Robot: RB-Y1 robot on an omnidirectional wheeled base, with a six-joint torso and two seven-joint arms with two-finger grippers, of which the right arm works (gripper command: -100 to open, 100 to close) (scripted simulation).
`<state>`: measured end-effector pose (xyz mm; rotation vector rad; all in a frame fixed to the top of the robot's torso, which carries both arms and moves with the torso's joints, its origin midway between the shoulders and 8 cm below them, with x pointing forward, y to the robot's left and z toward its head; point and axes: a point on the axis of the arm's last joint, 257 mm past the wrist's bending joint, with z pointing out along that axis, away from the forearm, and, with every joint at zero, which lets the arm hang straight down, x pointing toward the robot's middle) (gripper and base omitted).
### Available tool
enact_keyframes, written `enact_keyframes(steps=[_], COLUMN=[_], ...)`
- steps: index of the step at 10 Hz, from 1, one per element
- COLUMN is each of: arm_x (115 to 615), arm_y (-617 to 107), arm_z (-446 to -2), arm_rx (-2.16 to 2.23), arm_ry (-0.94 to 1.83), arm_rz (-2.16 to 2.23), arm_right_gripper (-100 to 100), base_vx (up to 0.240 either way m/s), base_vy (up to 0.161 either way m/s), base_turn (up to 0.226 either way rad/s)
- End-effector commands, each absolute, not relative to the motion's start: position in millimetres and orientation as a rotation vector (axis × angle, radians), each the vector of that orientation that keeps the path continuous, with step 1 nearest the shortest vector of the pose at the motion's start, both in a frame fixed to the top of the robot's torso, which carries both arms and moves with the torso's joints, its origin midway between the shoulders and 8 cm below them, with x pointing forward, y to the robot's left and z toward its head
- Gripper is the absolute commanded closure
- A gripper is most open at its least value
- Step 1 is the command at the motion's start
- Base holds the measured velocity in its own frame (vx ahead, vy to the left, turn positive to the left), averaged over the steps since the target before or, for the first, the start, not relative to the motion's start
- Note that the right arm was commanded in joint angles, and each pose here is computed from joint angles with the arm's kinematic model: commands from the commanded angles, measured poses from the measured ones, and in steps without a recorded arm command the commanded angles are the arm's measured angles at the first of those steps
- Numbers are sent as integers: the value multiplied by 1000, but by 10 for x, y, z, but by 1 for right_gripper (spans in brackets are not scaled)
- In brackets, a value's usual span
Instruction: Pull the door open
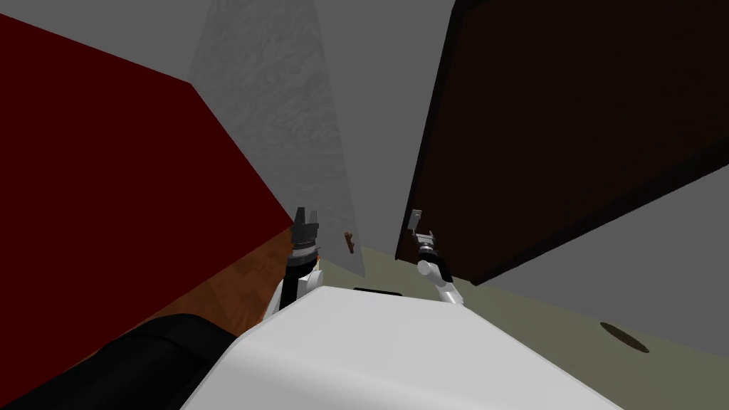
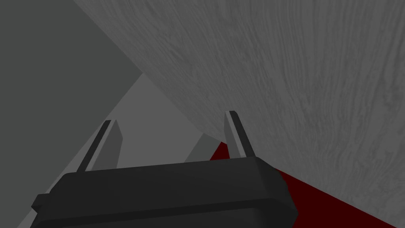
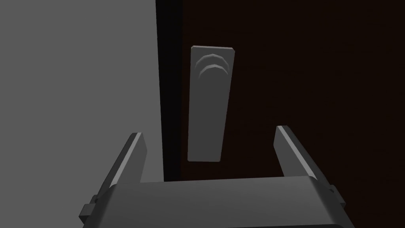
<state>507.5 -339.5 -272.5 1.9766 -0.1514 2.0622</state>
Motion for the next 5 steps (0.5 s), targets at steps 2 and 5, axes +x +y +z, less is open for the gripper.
enact_keyframes(steps=[2,5], arm_x=[5105,5116], arm_y=[-3429,-3589], arm_z=[-2870,-2912], arm_rx=[2033,2028], arm_ry=[-237,-289], arm_rz=[2067,2049], arm_right_gripper=[-100,-100], base_vx=[64,61], base_vy=[-129,-78], base_turn=[121,144])
